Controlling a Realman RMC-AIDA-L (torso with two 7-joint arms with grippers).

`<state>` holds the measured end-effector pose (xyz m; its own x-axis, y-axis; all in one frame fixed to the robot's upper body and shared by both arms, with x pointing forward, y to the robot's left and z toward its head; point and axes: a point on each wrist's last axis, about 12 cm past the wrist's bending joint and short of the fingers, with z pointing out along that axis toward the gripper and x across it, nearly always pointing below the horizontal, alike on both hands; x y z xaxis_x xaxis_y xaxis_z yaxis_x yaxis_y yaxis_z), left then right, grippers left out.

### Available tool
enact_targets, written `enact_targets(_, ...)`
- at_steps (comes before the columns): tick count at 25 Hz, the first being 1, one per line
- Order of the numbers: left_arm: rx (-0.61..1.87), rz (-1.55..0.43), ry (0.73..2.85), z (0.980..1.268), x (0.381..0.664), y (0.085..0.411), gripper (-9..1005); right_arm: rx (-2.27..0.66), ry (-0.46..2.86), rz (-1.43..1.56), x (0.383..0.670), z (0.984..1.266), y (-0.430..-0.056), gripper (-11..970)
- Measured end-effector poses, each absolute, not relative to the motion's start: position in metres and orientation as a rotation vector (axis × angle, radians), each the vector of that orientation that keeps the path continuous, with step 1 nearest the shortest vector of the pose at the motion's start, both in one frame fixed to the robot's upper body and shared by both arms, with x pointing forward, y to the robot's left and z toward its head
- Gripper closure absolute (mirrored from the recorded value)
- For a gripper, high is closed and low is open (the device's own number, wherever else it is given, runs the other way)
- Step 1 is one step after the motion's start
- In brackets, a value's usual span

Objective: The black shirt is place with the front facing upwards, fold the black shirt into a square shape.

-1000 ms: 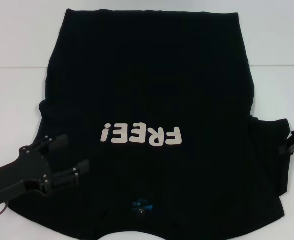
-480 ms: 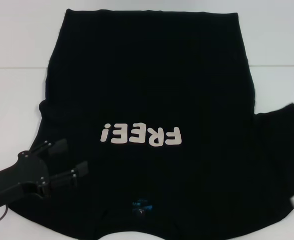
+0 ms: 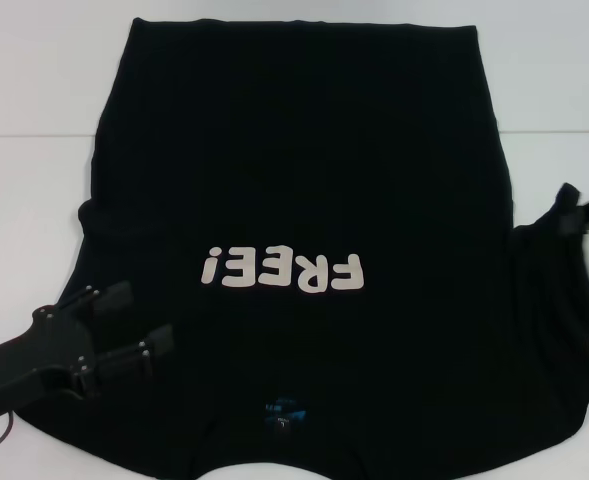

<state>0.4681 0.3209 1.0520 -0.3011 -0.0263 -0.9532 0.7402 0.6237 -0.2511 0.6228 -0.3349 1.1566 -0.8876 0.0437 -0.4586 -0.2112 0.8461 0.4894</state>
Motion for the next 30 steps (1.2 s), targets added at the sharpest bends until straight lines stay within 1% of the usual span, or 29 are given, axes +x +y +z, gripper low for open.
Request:
enact_targets(9,0.589,-0.845,1.728,1.051,0.468,0.322,77,-0.362,2.589,0.786,0.641,1.158,-0.266,812)
enact_targets(12,0.589,-0.844,1.73,1.051,0.467,0.322,77,-0.378,2.593,0.788,0.645,1.155,-0.252,803)
enact_targets(17,0.589,-0.838,1.734,1.051,0.468,0.322,77,-0.357,2.57,0.85,0.645,1.152,-0.244,788)
enact_targets(20,0.588,-0.838,1.734,1.051,0.468,0.322,76,-0.323,2.487,0.983,0.642,1.151,-0.242,780)
enact_targets(23,0.585,-0.837,1.733,1.051,0.468,0.322,76,-0.271,2.389,1.117,0.638,1.147,-0.246,771)
enact_targets(26,0.574,-0.839,1.731,1.051,0.468,0.322,76,-0.228,2.312,1.176,0.633,1.141,-0.254,762)
enact_targets(30,0.507,-0.877,1.751,1.053,0.468,0.326,76,-0.286,2.243,1.164,0.623,1.129,-0.263,595)
